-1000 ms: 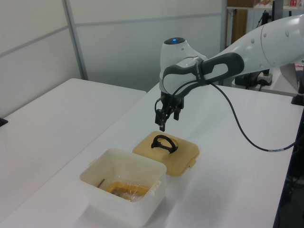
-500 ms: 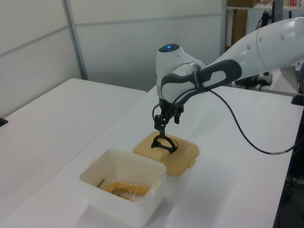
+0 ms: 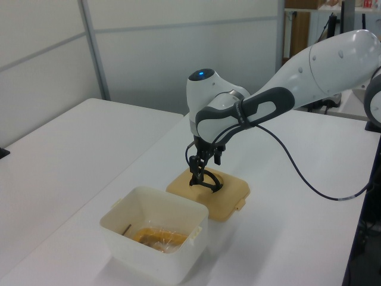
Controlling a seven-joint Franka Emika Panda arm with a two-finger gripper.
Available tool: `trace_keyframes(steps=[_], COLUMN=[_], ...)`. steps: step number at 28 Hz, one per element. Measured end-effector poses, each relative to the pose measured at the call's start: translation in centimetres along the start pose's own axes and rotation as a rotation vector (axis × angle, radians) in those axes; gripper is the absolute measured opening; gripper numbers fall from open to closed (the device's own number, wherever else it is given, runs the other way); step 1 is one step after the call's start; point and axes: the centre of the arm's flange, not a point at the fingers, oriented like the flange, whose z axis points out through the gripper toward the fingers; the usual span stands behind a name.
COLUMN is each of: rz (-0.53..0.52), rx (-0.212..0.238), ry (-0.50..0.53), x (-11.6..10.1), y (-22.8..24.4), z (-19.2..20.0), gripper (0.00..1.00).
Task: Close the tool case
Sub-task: 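Lower the gripper onto the black handle and close it, then lift the tan lid by its handle off the table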
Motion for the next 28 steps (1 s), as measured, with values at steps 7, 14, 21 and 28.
trace_keyframes(steps=[7, 14, 21, 28], rz=[-0.013, -0.021, -0.011, 0.005], rx=[-0.019, -0.043, -0.049, -0.05], ry=[-0.002, -0.007, -0.006, 0.009], x=[0.0, 0.0, 0.2, 0.8], y=[-0.1, -0.9, -1.2, -0.9], z=[0.3, 1.0, 1.2, 0.8], gripper=[0.69, 0.43, 0.12, 0.11])
